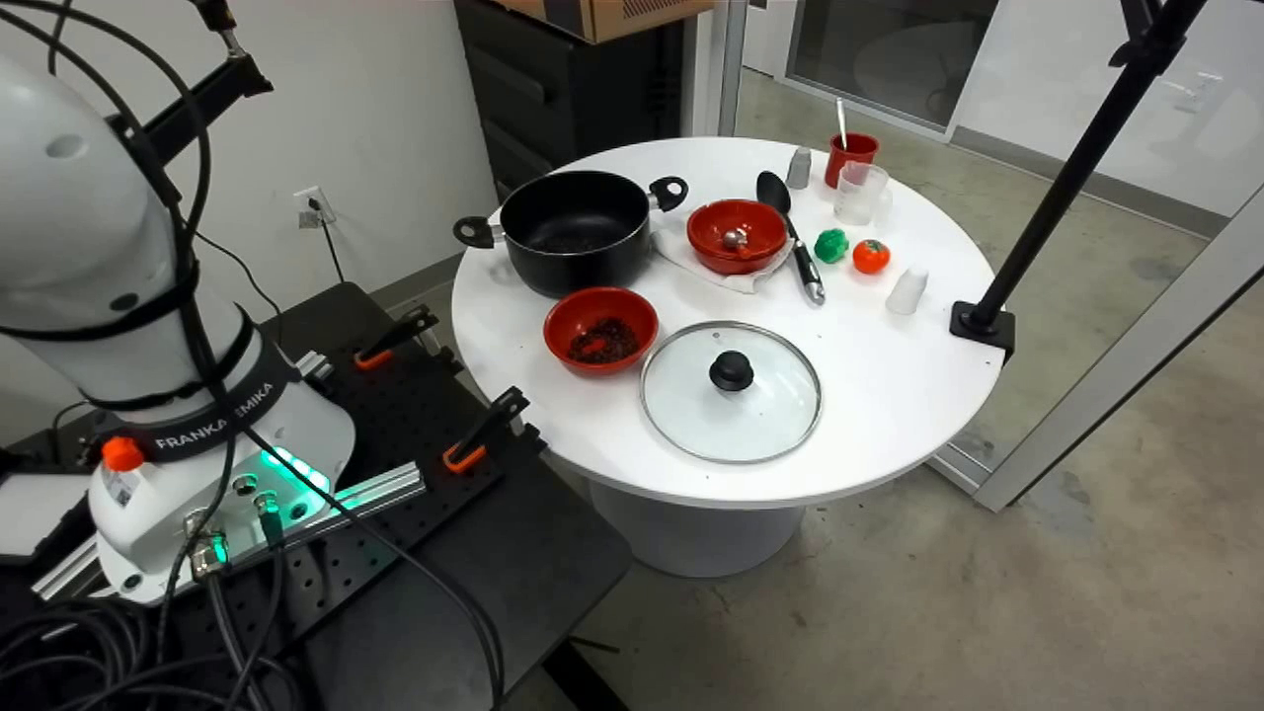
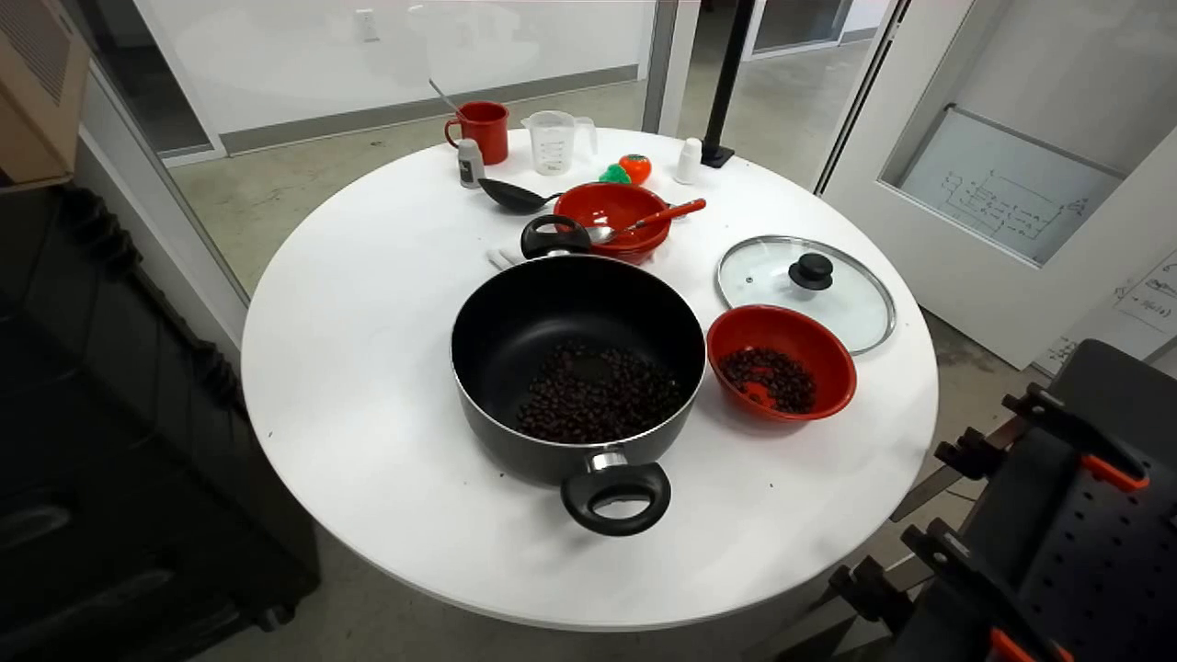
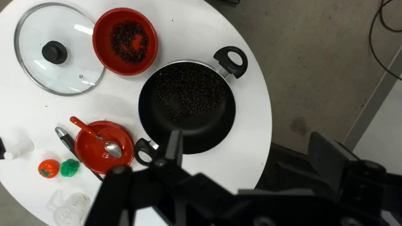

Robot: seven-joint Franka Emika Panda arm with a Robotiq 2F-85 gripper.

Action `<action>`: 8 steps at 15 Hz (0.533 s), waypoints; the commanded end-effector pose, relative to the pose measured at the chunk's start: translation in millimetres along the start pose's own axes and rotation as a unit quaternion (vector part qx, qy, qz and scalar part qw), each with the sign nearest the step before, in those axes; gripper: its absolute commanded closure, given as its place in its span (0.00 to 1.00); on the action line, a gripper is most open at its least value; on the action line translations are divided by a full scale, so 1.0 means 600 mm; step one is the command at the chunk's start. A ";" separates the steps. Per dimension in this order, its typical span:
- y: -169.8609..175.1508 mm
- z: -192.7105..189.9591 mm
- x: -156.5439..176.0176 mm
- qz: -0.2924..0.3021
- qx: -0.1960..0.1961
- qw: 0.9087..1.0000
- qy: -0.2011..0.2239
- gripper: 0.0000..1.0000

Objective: Pick up the lid and close the pot

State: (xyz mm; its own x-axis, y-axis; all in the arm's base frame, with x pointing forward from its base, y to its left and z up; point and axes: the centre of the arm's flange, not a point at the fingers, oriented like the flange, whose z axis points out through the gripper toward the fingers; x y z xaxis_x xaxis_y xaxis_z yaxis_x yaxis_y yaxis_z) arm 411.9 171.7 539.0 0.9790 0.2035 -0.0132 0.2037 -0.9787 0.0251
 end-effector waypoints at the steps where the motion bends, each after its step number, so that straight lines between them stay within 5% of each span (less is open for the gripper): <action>1: 0.103 0.049 0.062 0.032 0.000 0.999 0.014 0.00; 8: 0.319 0.164 0.144 0.102 0.018 0.994 -0.038 0.00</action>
State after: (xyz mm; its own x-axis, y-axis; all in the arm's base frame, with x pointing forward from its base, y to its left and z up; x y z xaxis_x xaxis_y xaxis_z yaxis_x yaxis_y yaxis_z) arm 497.4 29.7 466.0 0.9988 0.0172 -0.0449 0.0175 -0.9998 0.0056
